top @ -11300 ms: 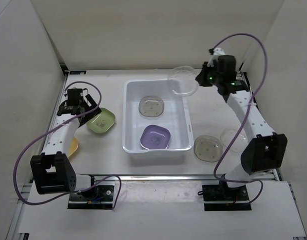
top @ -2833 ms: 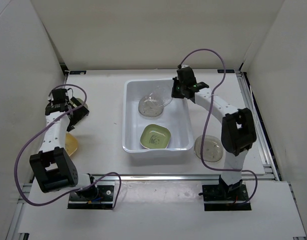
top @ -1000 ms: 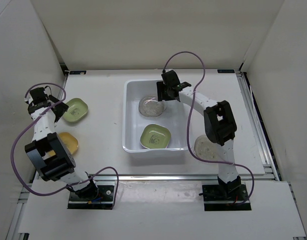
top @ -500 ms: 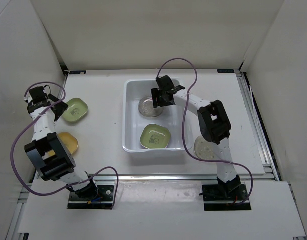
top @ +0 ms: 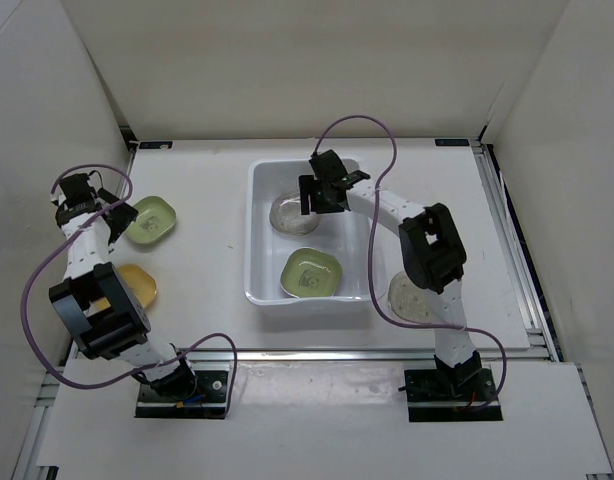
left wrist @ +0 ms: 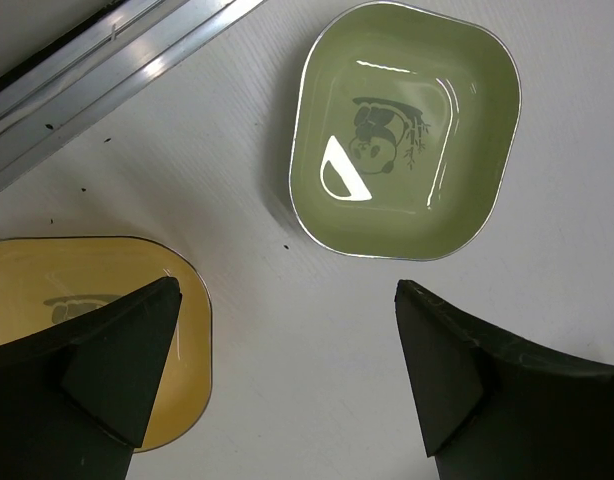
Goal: Place the plates into the plastic bin on the countertop
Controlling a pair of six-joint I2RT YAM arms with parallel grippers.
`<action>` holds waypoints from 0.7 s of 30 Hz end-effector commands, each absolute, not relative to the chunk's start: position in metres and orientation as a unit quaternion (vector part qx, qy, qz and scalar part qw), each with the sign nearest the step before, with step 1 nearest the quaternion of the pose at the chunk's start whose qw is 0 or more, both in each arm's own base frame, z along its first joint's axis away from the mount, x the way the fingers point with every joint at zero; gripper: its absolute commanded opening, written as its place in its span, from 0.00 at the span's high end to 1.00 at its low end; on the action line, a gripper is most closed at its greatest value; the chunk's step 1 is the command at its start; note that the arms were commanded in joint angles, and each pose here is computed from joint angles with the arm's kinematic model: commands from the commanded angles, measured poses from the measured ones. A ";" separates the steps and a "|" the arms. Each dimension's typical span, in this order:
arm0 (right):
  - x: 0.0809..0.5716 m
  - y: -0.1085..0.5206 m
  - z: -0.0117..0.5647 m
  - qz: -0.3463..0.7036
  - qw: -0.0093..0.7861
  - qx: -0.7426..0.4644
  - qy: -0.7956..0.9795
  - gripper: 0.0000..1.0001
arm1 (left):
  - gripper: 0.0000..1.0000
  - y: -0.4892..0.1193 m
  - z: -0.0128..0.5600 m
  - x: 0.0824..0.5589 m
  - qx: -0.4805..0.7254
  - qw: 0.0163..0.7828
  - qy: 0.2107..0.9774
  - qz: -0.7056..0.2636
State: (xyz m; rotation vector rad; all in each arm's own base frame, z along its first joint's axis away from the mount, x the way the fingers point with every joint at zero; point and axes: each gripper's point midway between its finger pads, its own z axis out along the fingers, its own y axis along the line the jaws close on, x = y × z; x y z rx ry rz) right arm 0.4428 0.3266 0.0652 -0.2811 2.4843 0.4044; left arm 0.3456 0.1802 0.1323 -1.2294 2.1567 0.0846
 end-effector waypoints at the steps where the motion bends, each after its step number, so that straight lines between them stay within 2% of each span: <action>1: 0.457 0.314 0.104 0.124 0.348 -0.073 0.927 0.27 | 0.01 0.188 0.155 0.351 -0.463 0.353 0.812 0.040; 6: 0.457 0.325 0.086 0.137 0.324 -0.086 0.932 0.25 | 0.01 0.190 0.158 0.351 -0.460 0.351 0.814 0.046; 12: 0.452 0.356 0.094 0.161 0.335 -0.127 0.920 0.25 | 0.01 0.193 0.159 0.350 -0.460 0.345 0.816 0.057; 21: 0.442 0.366 0.083 0.158 0.324 -0.136 0.923 0.25 | 0.01 0.193 0.147 0.352 -0.460 0.330 0.823 0.048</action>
